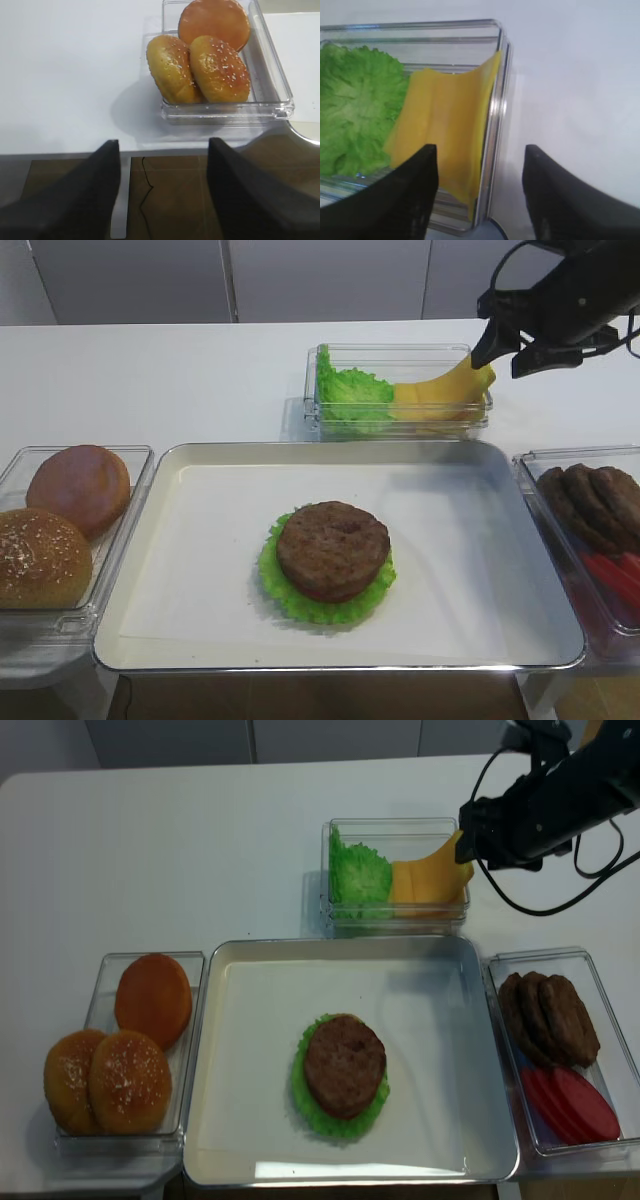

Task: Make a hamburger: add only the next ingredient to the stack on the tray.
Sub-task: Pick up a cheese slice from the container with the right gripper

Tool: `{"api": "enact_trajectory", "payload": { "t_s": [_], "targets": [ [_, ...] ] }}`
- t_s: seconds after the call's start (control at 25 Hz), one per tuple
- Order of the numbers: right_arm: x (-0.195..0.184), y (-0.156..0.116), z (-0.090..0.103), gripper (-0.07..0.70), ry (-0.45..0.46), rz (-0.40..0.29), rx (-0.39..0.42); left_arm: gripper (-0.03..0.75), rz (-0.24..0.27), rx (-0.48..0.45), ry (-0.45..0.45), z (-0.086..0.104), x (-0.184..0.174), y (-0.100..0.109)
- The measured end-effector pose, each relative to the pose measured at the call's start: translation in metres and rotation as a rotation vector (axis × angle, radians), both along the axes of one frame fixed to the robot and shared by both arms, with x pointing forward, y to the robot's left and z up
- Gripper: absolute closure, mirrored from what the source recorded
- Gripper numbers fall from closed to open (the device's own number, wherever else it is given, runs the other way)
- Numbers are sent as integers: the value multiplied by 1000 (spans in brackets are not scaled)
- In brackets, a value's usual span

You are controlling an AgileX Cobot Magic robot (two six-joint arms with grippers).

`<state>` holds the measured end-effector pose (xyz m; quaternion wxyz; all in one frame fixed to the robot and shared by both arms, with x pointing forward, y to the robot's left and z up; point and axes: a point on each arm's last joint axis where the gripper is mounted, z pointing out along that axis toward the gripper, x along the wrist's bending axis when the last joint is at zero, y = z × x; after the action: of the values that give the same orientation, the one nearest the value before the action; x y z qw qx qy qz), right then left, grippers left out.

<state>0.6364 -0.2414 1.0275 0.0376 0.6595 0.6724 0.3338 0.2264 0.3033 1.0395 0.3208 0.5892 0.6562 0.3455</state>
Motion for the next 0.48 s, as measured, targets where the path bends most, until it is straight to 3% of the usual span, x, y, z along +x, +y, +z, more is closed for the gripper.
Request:
{"api": "enact_trajectory", "payload": {
  "t_s": [0.24,0.48],
  "targets": [
    [4,1,-11,289,30,-2,7,304,0,0,0,0,0,0],
    [4,2,-11,451,33,-7,22,304,0,0,0,0,0,0]
  ]
}}
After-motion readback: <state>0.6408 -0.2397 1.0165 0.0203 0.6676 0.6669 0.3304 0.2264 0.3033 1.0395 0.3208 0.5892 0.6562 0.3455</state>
